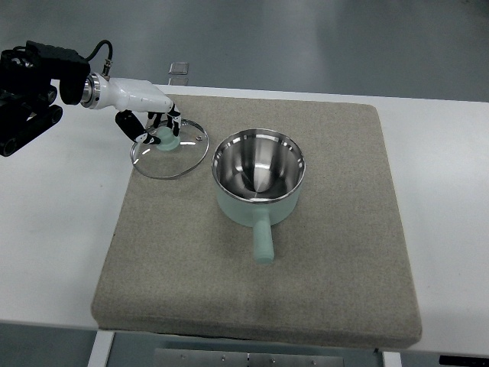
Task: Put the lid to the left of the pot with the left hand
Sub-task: 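Lower the lid onto the pad beside the saucepan, left hand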
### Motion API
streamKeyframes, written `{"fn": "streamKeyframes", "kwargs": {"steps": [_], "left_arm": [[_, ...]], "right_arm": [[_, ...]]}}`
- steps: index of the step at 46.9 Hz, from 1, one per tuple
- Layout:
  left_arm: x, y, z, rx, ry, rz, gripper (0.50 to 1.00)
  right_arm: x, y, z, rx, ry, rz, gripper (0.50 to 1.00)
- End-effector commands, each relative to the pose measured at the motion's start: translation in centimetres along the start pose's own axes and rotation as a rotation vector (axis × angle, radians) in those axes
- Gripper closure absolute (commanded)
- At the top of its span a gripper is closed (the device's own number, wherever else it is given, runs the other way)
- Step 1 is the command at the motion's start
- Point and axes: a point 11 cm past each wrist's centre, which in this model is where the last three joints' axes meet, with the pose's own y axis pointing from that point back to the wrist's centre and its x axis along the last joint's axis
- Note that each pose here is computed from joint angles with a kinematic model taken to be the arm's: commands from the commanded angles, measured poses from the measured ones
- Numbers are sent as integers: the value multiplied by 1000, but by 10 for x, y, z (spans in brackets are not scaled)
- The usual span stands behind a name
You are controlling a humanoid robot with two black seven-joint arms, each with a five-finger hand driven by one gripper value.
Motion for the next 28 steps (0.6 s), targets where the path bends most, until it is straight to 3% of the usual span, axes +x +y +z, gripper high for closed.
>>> {"fn": "streamKeyframes", "kwargs": {"steps": [1,4,7,11,15,18,28], "left_arm": [[0,0,0,0,0,0,992],[-1,0,0,-1,1,-1,980],[0,0,0,-1,2,0,911],[0,0,1,-3,1,5,851],[-1,-1,2,-7,-6,6,832],[-1,-1,2,-7,-6,6,765],[0,-1,3,-10,-8,7,733]], "right_arm": [[0,0,0,1,0,0,576],[0,0,0,1,0,0,576],[0,0,0,1,0,0,576],[0,0,0,1,0,0,576],[0,0,0,1,0,0,576],[0,0,0,1,0,0,576],[0,0,0,1,0,0,576]]}}
